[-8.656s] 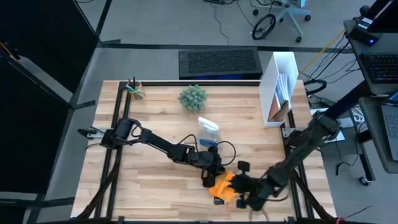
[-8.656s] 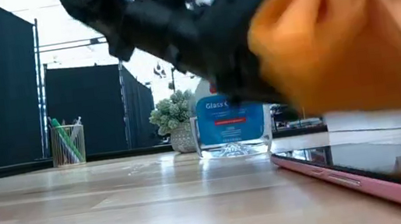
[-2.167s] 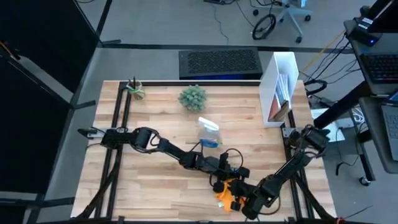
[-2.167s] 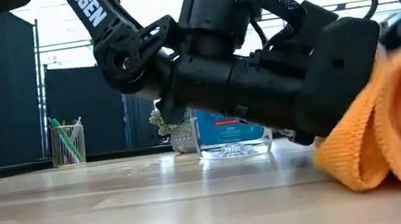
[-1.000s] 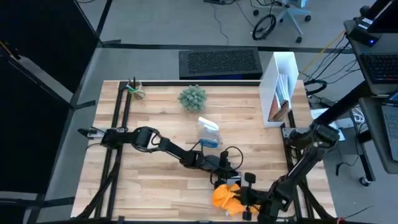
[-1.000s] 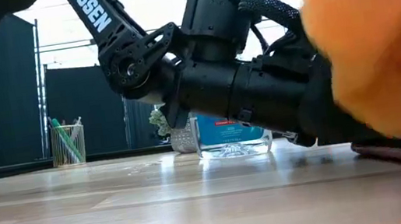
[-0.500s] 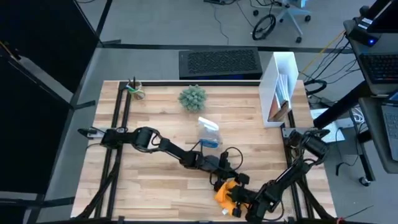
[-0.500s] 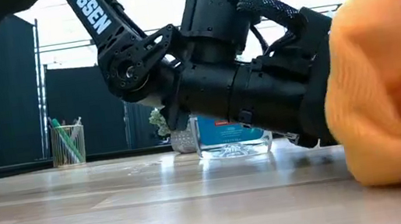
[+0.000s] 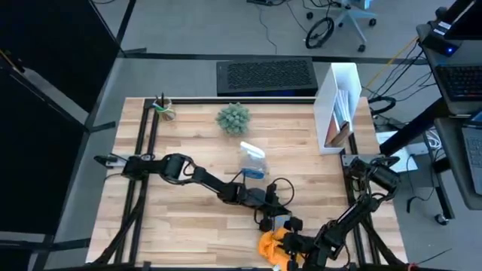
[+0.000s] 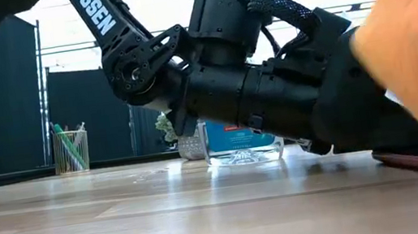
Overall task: Apply microfiber cloth
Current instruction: Wipe the front of the cellphone with the yellow microfiber cloth
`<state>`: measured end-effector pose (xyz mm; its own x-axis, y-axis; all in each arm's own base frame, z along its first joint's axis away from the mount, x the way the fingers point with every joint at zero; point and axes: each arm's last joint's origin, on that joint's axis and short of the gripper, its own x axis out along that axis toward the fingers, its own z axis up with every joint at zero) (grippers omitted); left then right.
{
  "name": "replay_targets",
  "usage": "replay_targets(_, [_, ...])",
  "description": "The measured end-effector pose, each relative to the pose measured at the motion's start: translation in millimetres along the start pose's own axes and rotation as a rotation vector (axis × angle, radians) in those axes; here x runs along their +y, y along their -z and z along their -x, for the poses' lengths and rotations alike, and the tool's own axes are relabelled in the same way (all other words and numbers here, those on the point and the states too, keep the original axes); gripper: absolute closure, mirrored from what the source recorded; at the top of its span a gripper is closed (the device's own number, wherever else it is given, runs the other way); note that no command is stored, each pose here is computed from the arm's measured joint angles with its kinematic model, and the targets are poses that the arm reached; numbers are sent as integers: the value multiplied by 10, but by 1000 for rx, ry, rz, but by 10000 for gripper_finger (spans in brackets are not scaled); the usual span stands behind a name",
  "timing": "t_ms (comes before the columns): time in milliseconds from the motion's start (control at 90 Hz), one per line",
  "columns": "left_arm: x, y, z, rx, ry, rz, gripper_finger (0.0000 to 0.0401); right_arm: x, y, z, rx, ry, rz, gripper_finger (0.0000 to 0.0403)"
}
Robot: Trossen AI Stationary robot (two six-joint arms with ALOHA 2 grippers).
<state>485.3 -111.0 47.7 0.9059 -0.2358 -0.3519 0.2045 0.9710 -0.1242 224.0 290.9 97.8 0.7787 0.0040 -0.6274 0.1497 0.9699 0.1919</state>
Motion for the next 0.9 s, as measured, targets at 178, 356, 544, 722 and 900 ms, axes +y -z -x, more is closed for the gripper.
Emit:
replay_targets(178, [12, 4, 0, 5, -3, 4, 386, 49, 28, 33, 87, -80, -7, 399])
replay_targets(356, [33, 3, 1, 6, -7, 6, 386, 52, -22, 156, 252, -166, 1, 399])
replay_targets(544, [49, 5, 2, 9, -11, 7, 386, -134, -138, 541, 478, -62, -42, 399])
replay_targets(722, [44, -16, 2, -19, -11, 6, 386, -455, -259, 1034, 610, 220, -190, 399])
replay_targets(900, [-6, -104, 29, -38, -1, 0, 386, -615, -323, 1369, 579, 414, -474, 393])
